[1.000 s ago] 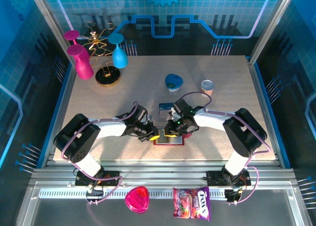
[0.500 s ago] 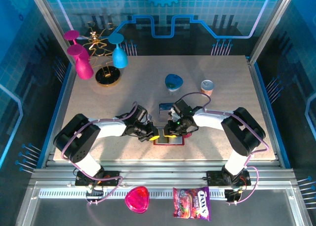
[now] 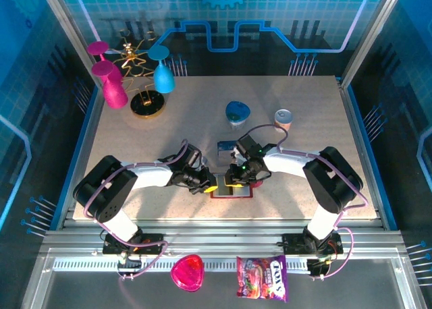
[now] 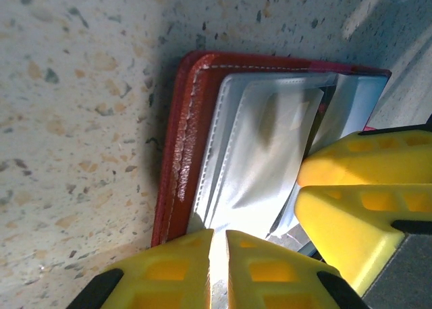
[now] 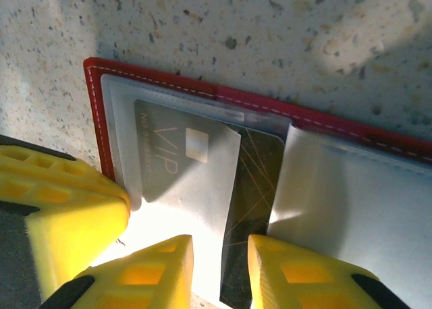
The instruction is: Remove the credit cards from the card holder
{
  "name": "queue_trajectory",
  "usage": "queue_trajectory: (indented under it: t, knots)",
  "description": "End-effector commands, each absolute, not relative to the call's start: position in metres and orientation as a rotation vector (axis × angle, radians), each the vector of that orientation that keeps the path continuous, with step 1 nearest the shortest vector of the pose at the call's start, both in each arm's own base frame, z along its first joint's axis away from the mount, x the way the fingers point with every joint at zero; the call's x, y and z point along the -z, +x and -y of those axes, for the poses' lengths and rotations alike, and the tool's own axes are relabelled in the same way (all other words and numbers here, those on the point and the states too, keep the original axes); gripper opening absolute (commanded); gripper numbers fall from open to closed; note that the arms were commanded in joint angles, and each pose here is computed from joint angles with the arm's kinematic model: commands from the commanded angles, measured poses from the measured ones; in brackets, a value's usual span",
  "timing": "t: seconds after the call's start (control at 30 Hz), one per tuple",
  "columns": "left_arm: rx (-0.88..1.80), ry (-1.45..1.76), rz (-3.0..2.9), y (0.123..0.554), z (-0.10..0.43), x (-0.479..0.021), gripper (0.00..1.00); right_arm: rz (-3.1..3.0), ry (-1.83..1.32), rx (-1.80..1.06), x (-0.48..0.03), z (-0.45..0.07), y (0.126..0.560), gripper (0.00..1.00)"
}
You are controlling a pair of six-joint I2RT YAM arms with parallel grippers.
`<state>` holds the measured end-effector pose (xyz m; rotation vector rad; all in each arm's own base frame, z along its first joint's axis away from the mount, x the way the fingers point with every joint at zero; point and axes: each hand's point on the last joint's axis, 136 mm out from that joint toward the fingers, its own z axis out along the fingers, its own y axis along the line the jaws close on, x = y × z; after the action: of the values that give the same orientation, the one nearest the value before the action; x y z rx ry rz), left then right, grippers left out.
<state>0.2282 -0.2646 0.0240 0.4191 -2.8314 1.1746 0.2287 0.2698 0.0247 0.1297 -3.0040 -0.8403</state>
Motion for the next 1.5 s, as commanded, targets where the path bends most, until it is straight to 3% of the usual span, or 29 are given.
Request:
queue_trajectory:
  t: [0.0,0.6,1.47]
  knots:
    - [-1.121,0.411,2.833,0.223,0.257,-0.014,0.12,3.027,0.167,0.802,-0.031,-0.269,0.228,0.28]
    - [-1.156,0.349,2.846,0.239,0.271,-0.039,0.10,3.002,0.121,0.960,-0.045,-0.269,0.230,0.27]
    - [-1.021,0.338,2.839,0.229,0.272,-0.014,0.05,2.936,0.046,1.023,-0.022,-0.258,0.226,0.26]
